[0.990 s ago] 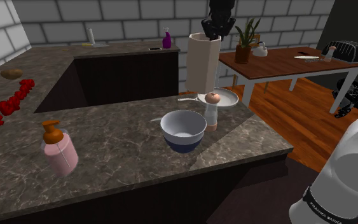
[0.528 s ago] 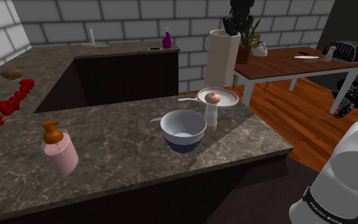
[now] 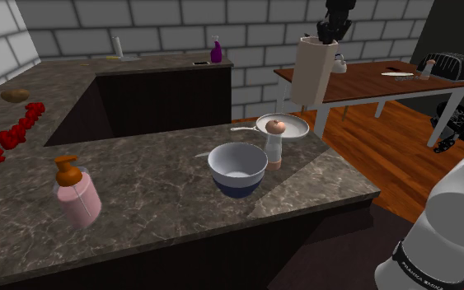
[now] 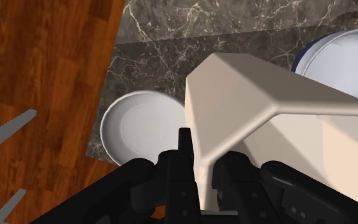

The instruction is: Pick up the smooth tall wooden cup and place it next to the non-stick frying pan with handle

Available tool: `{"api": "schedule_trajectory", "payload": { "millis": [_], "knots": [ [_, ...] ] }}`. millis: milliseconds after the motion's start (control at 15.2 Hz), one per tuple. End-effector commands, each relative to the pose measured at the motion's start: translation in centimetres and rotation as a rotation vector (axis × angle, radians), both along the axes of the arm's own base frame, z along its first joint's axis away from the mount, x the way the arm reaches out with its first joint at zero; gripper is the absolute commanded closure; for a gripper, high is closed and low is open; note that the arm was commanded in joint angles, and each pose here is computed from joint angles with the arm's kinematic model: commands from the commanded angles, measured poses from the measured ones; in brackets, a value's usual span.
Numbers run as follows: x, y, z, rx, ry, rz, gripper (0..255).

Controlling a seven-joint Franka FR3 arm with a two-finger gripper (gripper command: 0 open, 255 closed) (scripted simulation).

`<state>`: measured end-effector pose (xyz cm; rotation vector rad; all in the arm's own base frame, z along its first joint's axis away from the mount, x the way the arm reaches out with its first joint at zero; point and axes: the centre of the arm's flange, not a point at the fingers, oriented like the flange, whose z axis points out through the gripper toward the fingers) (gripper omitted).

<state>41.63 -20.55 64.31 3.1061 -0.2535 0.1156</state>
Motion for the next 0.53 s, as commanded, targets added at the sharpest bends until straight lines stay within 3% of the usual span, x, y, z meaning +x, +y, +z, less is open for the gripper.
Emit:
{"api": "schedule_trajectory", "payload": {
  "millis": [0,462],
  "knots": [
    [-0.2,-2.3,0.0,-0.001,-0.001,0.001,255],
    [-0.2,-2.3,-3.7,-0.001,-0.001,0.001,255]
  ]
}}
